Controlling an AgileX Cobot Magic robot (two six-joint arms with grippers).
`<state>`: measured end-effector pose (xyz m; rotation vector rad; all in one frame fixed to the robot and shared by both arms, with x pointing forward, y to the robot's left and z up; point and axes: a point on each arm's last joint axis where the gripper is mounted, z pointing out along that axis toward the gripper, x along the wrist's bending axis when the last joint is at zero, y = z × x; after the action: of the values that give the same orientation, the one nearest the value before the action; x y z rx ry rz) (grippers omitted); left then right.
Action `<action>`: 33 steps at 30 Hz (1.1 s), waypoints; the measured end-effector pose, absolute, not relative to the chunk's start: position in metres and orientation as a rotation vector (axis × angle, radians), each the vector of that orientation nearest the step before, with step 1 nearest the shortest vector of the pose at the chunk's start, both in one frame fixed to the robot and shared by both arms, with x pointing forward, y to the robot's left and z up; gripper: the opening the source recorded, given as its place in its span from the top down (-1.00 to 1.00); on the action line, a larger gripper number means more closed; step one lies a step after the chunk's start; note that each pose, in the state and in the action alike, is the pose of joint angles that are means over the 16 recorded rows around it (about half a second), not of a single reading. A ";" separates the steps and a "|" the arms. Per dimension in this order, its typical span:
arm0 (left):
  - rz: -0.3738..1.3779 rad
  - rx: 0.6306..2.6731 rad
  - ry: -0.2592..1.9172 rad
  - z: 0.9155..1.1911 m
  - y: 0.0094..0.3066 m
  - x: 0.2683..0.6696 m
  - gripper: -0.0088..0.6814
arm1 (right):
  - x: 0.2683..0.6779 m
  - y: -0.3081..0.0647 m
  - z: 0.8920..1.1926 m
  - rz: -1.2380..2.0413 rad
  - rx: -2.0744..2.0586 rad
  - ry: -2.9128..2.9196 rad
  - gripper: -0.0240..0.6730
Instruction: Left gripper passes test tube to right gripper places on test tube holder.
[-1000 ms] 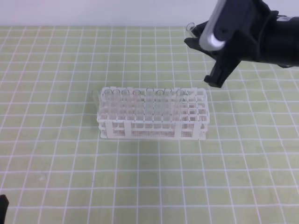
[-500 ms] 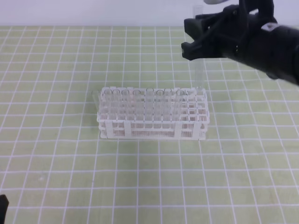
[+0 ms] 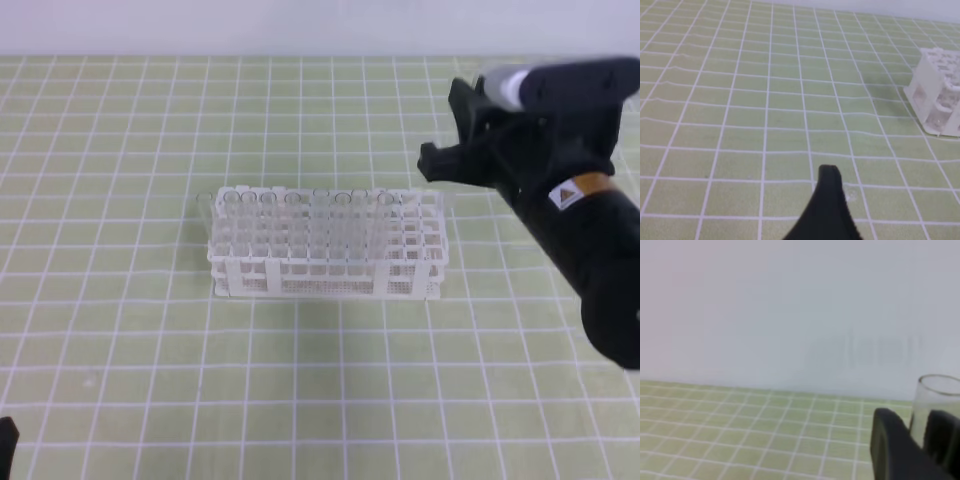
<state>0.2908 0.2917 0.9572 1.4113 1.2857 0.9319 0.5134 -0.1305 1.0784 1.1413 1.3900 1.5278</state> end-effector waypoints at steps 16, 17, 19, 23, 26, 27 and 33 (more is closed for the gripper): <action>0.932 1.409 1.286 0.957 0.292 0.291 -0.54 | 0.511 -0.113 1.042 1.575 0.948 1.541 0.66; 0.932 1.410 1.286 0.957 0.292 0.291 -0.54 | 0.512 -0.112 1.040 1.574 0.939 1.550 0.66; 0.931 1.412 1.287 0.957 0.292 0.291 -0.54 | 0.513 -0.109 1.036 1.575 0.924 1.563 0.66; 0.931 1.412 1.287 0.957 0.292 0.291 -0.54 | 0.516 -0.106 1.028 1.583 0.912 1.571 0.66; 0.932 1.410 1.286 0.957 0.292 0.291 -0.54 | 0.518 -0.104 1.023 1.590 0.905 1.573 0.66; 0.932 1.410 1.286 0.957 0.292 0.291 -0.54 | 0.518 -0.103 1.022 1.591 0.904 1.573 0.66; 0.931 1.412 1.287 0.957 0.292 0.291 -0.54 | 0.521 -0.100 1.014 1.598 0.899 1.575 0.66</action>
<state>0.2910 0.2917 0.9571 1.4120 1.2873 0.9309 0.5211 -0.1002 1.0137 0.8990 1.5748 1.5979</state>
